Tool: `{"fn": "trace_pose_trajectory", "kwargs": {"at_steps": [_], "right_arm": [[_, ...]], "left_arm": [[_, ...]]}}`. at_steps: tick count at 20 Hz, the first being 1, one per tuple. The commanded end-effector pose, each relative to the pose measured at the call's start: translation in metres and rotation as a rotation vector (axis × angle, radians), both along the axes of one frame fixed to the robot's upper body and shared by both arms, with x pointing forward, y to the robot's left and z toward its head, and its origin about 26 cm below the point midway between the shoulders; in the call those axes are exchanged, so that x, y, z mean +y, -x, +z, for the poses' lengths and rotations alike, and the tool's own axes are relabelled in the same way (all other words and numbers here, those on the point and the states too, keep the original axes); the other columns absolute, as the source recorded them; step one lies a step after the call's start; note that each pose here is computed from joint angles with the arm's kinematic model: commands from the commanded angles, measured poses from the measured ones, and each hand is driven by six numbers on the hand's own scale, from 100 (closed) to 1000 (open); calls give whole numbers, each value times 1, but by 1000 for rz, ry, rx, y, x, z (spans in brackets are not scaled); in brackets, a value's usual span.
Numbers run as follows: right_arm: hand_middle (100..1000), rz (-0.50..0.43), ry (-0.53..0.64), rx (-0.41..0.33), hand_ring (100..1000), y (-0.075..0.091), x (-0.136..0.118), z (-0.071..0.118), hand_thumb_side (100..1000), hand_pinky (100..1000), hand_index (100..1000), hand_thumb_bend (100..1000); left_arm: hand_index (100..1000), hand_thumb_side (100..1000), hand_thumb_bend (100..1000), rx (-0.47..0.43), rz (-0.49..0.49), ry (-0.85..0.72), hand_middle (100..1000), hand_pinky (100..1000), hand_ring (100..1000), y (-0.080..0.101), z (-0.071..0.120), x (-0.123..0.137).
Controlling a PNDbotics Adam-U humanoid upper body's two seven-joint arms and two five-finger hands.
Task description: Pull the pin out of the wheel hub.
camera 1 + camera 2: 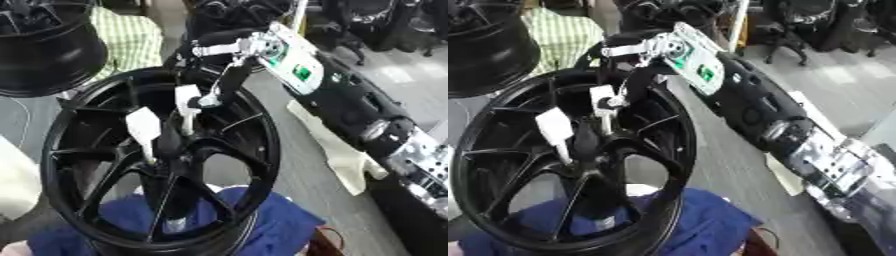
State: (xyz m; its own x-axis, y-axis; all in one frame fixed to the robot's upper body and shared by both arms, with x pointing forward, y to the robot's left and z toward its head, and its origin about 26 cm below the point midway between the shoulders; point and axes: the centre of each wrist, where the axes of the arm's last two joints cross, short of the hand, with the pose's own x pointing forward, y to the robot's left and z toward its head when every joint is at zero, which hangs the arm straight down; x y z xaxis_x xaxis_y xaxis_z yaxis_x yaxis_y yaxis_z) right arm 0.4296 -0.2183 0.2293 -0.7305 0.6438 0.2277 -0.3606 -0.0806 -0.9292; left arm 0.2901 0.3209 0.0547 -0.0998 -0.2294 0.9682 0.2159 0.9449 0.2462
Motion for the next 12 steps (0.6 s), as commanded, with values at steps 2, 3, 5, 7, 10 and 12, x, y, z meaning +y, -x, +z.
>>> {"fn": "trace_pose_trajectory", "kwargs": {"at_steps": [2, 3, 5, 7, 10, 12], "right_arm": [[897, -2, 45, -25, 772, -2, 0, 9, 348, 759, 960, 312], [897, -3, 53, -25, 772, -2, 0, 8, 348, 759, 960, 312], [900, -10, 67, -26, 780, -3, -1, 7, 350, 765, 961, 311], [901, -18, 77, -27, 788, -5, -1, 5, 351, 770, 961, 311], [887, -26, 88, -26, 788, -7, -2, 2, 351, 771, 958, 309], [875, -27, 94, -27, 786, -7, -2, 0, 349, 769, 953, 311]], "left_arm": [[774, 530, 148, -19, -9, -20, 620, 453, 907, -2, 7, 2], [774, 530, 148, -19, -9, -20, 620, 453, 907, -2, 7, 2], [774, 530, 148, -19, -9, -20, 620, 453, 907, -2, 7, 2], [774, 530, 148, -18, -9, -20, 620, 453, 907, -2, 7, 1], [774, 530, 147, -18, -10, -19, 620, 453, 907, -2, 7, 1], [774, 530, 148, -18, -10, -19, 620, 453, 907, -2, 7, 1]]}}
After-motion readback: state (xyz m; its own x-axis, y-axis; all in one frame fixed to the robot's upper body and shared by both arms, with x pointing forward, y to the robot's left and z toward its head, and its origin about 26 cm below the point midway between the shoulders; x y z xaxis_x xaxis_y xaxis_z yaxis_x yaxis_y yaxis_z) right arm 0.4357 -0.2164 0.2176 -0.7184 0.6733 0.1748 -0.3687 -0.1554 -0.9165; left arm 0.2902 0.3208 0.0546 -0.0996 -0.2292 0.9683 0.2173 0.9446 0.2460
